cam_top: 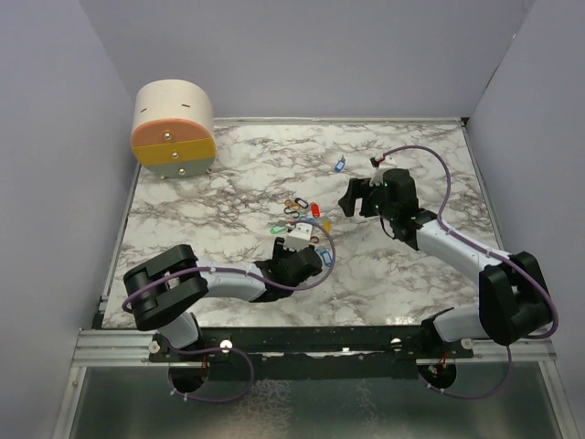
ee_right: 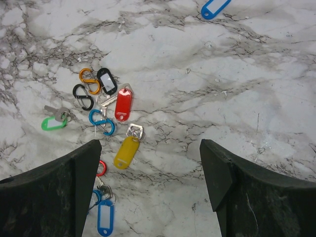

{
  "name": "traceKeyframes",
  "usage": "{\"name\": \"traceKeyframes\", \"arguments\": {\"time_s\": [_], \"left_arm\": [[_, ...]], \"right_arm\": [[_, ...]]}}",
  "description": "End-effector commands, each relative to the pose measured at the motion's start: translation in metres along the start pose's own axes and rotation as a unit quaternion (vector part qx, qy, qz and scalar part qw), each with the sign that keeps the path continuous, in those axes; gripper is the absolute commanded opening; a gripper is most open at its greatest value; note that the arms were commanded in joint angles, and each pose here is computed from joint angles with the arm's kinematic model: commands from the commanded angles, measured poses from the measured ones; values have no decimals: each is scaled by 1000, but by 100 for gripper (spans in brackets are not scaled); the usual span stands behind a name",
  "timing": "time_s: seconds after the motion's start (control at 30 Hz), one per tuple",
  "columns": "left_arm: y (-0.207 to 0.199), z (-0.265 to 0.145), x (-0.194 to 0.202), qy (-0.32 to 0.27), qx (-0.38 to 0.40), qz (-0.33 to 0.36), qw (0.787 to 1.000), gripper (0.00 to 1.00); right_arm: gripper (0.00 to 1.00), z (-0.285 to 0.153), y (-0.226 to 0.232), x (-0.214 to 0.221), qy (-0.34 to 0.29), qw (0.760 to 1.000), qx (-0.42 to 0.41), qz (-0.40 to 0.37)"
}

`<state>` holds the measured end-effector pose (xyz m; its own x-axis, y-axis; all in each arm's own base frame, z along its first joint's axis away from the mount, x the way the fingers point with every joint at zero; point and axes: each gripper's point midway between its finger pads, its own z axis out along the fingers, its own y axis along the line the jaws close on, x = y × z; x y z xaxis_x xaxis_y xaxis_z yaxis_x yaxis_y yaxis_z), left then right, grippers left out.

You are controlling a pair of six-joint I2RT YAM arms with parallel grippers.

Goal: Put the keys on the keyring

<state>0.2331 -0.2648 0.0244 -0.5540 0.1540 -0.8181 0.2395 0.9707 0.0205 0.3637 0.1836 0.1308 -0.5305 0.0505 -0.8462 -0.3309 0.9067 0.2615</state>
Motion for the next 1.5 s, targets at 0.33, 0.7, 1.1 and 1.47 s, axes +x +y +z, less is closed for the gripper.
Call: {"name": "traceKeyframes", "arguments": {"time_s": [0.33,0.7,1.1,1.47], "left_arm": [[3,-2,13,24,-8,2,1000,54],[-1,-2,28,51,6,5,999,42],[-1,0,40,71,8,15,997,27],[2,-8,26,53,13,11,998,6]], "right_arm": [[82,-3,-2,-8,-10,1000,11,-5],[82,-4,-2,-9,-12,1000,11,-5],[82,-2,-2,-6,-7,1000,11,-4],[82,-2,-3,-6,-7,1000,13,-4]]}}
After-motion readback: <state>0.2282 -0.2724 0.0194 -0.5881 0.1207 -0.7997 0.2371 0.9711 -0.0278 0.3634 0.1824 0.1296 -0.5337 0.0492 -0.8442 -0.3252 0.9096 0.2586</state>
